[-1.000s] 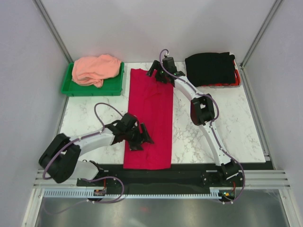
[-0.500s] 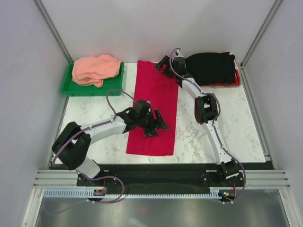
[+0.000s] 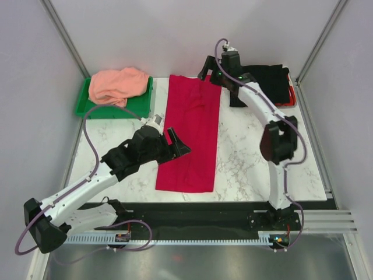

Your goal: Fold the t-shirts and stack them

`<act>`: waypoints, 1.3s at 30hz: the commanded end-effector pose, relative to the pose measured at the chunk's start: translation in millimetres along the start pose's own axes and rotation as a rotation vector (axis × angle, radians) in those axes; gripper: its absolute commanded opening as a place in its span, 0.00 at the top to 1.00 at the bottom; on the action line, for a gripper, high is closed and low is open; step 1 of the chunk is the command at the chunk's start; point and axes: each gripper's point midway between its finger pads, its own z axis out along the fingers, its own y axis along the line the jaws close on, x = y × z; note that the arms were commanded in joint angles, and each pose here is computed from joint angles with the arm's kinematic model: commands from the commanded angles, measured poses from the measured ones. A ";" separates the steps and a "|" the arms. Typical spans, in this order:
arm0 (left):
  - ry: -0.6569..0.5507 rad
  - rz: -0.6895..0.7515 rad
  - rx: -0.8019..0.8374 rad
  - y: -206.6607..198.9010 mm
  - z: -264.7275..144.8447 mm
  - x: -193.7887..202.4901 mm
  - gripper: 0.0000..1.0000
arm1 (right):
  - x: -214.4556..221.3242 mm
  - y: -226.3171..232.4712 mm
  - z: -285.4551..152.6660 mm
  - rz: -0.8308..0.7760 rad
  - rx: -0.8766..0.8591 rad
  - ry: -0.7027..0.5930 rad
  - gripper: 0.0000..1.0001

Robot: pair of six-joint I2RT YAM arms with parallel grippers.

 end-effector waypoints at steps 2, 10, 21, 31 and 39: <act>-0.017 0.103 -0.236 80.4 -11.3 15.0 0.17 | 43.7 -6.1 -110.9 -0.085 0.187 0.099 0.02; -0.088 0.111 -0.383 156.1 -23.3 17.7 0.16 | 267.1 -23.1 -247.4 -0.037 0.188 0.412 0.03; -0.047 -0.098 -0.394 220.5 0.2 36.3 0.18 | 343.4 -31.7 -288.7 0.026 0.148 0.450 0.11; -0.038 -0.134 -0.441 239.0 5.5 46.2 0.18 | 385.0 -39.9 -280.9 0.139 0.062 0.495 0.19; 0.022 -0.165 -0.418 240.4 7.8 63.4 0.28 | 400.0 -50.1 -284.1 0.161 0.100 0.538 0.32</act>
